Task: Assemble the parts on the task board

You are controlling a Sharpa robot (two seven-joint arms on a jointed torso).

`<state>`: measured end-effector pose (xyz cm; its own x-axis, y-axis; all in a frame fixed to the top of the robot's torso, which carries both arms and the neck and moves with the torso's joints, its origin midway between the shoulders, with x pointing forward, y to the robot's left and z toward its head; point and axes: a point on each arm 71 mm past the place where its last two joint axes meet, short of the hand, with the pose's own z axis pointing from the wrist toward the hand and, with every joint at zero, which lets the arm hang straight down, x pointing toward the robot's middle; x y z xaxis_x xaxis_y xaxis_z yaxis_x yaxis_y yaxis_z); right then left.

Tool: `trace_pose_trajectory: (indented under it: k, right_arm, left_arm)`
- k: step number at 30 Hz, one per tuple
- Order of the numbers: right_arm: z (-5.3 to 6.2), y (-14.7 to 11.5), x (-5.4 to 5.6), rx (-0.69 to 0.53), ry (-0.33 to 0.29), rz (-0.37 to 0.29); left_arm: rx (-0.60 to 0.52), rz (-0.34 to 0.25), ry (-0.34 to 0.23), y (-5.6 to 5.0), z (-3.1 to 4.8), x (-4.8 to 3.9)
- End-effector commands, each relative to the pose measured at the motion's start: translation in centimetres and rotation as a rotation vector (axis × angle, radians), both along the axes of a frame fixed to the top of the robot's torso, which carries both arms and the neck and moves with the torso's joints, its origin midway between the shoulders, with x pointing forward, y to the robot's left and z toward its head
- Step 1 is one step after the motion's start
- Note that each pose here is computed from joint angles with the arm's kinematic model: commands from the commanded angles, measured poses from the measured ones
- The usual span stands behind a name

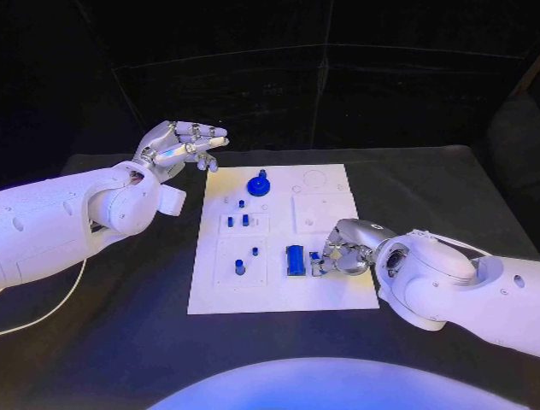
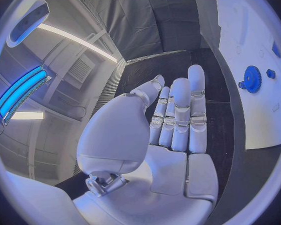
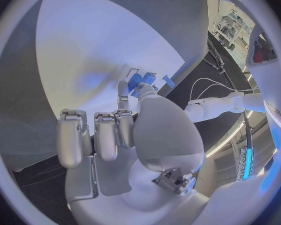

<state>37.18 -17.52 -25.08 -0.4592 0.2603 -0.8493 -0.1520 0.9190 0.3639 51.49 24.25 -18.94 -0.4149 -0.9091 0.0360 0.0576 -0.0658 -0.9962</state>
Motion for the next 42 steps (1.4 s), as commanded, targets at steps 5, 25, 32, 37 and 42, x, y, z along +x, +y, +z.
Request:
trace_pose_trajectory:
  k: [5,25,32,37,42]
  right_arm:
    - [-0.2,0.3,0.3,-0.025,0.011,0.012]
    - [-0.5,0.4,0.7,-0.046,0.003,0.018]
    - [-0.1,-0.1,0.2,-0.032,0.000,0.017]
    - [0.0,-0.6,-0.3,-0.030,0.014,0.022]
    - [0.0,-0.8,-0.3,-0.035,0.021,0.025]
  left_arm:
    - [-0.009,-0.011,-0.003,-0.1,0.15,-0.03]
    - [-0.008,-0.011,-0.002,-0.1,0.15,-0.05]
    - [-0.008,-0.010,-0.002,-0.1,0.15,-0.04]
    - [-0.007,-0.009,-0.002,0.0,0.14,-0.02]
    - [-0.008,-0.011,-0.003,-0.1,0.14,0.00]
